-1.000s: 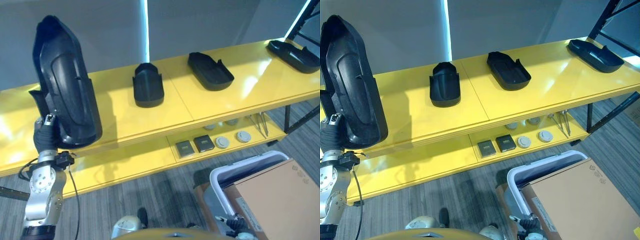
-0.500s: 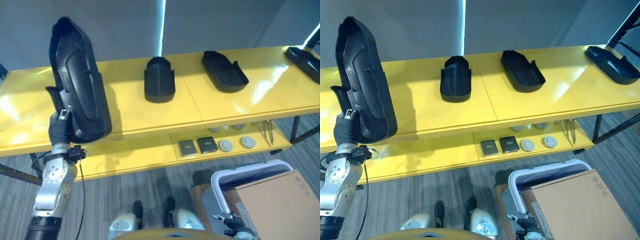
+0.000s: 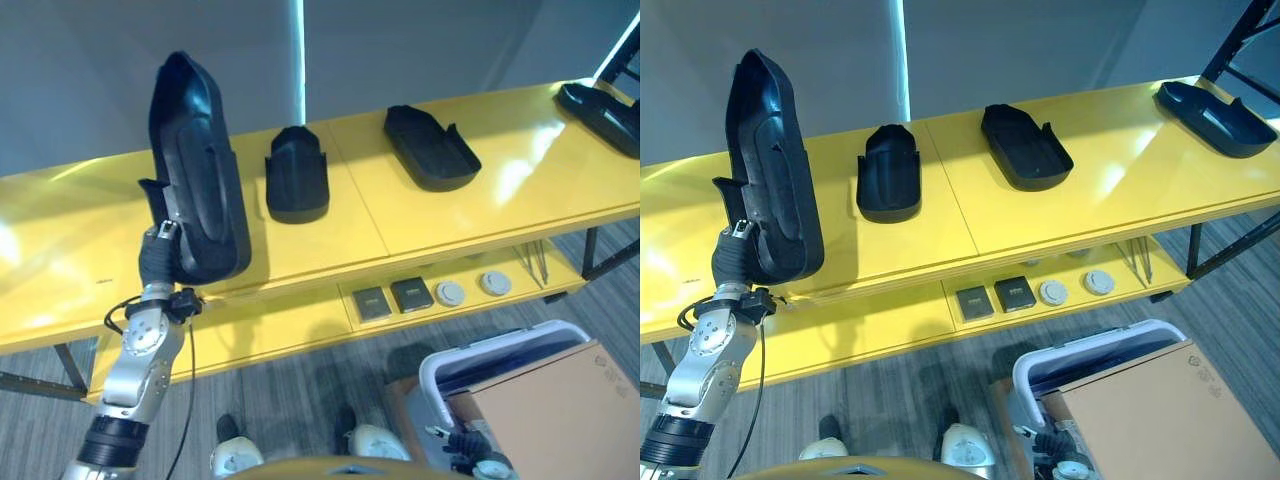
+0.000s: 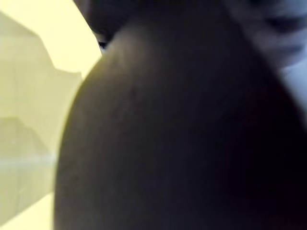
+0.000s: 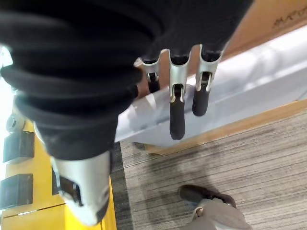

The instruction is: Move parts from the plastic box to the shelf.

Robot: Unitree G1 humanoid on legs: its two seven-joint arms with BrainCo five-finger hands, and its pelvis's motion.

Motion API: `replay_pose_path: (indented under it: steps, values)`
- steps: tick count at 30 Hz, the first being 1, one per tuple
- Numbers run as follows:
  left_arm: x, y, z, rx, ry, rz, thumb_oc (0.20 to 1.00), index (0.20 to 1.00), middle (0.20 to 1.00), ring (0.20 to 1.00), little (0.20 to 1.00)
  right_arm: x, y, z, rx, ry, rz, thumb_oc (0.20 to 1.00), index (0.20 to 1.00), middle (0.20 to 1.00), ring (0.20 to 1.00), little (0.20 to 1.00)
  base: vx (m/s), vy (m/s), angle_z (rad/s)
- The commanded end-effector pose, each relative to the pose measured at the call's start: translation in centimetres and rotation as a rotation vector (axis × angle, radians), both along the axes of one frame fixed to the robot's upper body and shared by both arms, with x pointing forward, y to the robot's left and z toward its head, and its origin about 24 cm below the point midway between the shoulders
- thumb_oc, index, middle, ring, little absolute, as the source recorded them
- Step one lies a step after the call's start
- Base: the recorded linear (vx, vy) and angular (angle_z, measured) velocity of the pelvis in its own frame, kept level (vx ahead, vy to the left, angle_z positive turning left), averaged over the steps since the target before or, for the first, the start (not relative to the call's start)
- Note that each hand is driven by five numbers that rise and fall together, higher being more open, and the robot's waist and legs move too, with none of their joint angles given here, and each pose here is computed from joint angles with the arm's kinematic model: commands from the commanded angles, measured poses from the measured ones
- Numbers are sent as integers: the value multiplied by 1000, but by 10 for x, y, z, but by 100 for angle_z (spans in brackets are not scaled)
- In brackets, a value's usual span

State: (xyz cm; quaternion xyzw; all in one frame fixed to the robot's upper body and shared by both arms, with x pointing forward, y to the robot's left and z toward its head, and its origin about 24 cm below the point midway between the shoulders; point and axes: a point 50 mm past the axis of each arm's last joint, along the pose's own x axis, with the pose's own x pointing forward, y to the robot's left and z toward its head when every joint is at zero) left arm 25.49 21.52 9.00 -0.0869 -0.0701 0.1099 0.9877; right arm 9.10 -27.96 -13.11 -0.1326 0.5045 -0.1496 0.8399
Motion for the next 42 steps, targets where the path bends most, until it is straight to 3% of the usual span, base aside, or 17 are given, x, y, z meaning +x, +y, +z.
replay_pose_path:
  steps: [1,14,15,17,18,23,28,42]
  values:
    - [0,15,39,-7,-233,37,200,200,200,200,200,-5,-2,0,7,-4,-51,1000,1000,1000,1000,1000,2,455,-6]
    - [8,27,45,220,-137,80,200,200,200,200,200,-3,17,-3,43,-42,-45,1000,1000,1000,1000,1000,42,296,-5]
    - [2,49,41,401,-52,179,200,200,200,200,200,-1,22,0,49,-57,-5,1000,1000,1000,1000,1000,-6,138,-25]
    - [2,58,39,451,-7,209,200,200,200,200,200,-2,21,1,47,-57,16,1000,1000,1000,1000,1000,6,47,-50]
    - [5,74,36,577,104,258,200,200,200,200,200,1,21,2,35,-49,64,1000,1000,1000,1000,1000,11,-49,-33]
    - [23,112,20,743,391,381,200,200,200,200,200,8,7,8,-19,-4,152,1000,1000,1000,1000,1000,33,-110,-2]
    - [33,138,15,822,560,469,200,200,200,200,200,9,-3,10,-37,48,193,1000,1000,1000,1000,1000,27,-92,2]
    - [40,184,28,955,861,477,200,200,200,200,200,6,-7,10,-41,103,285,1000,1000,1000,1000,1000,26,10,-1]
